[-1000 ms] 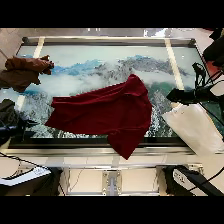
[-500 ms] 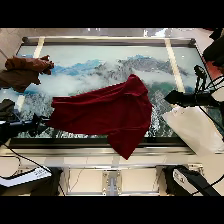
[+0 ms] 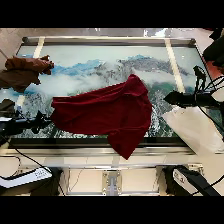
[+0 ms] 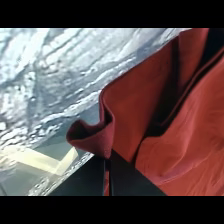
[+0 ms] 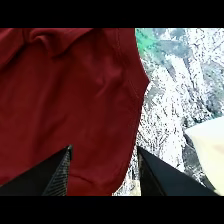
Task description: Fold the shirts.
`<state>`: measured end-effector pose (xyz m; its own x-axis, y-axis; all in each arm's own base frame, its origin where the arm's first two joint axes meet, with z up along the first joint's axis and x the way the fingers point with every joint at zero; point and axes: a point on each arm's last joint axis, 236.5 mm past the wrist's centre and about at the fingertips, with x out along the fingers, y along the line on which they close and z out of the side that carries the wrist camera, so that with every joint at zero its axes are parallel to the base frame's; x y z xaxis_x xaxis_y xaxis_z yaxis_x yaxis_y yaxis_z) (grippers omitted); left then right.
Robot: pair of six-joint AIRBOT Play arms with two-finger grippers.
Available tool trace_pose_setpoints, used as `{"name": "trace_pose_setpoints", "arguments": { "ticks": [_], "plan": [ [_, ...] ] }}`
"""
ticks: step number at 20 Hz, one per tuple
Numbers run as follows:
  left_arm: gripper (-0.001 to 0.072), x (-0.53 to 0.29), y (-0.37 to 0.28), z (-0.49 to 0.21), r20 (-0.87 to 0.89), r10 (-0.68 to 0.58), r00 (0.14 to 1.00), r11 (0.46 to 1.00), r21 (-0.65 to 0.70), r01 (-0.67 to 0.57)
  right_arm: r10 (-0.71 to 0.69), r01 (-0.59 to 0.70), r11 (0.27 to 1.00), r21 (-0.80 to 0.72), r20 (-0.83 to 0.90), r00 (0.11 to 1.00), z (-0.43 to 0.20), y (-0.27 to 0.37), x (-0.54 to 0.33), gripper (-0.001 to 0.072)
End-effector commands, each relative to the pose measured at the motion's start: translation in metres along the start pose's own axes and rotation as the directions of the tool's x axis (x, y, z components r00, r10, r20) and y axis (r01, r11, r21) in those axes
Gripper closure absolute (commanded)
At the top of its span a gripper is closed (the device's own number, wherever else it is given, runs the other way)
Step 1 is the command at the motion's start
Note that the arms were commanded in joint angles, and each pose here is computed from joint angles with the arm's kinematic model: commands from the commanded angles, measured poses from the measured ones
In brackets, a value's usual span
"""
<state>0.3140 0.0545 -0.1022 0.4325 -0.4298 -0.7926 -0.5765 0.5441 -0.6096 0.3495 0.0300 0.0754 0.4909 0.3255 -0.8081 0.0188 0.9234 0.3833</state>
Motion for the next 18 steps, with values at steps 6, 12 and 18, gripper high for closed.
{"name": "trace_pose_setpoints", "arguments": {
  "ticks": [6,12,18],
  "plan": [
    [0.0697,-0.001,-0.003,-0.004,-0.013,-0.006,1.0,1.0,0.012,0.007,-0.189,0.206,0.978,0.019,-0.316,0.93,-0.107,-0.067,0.03,0.0258],
    [0.0697,-0.001,-0.003,-0.005,-0.017,-0.008,1.0,1.0,0.012,0.008,0.18,-0.062,0.906,0.418,-0.25,0.951,-0.173,-0.018,0.112,0.026],
    [0.0697,0.0,-0.003,-0.005,-0.018,-0.008,1.0,1.0,0.014,0.008,0.342,-0.188,0.831,0.523,-0.215,0.915,-0.169,0.006,0.138,0.026]
  ]
}}
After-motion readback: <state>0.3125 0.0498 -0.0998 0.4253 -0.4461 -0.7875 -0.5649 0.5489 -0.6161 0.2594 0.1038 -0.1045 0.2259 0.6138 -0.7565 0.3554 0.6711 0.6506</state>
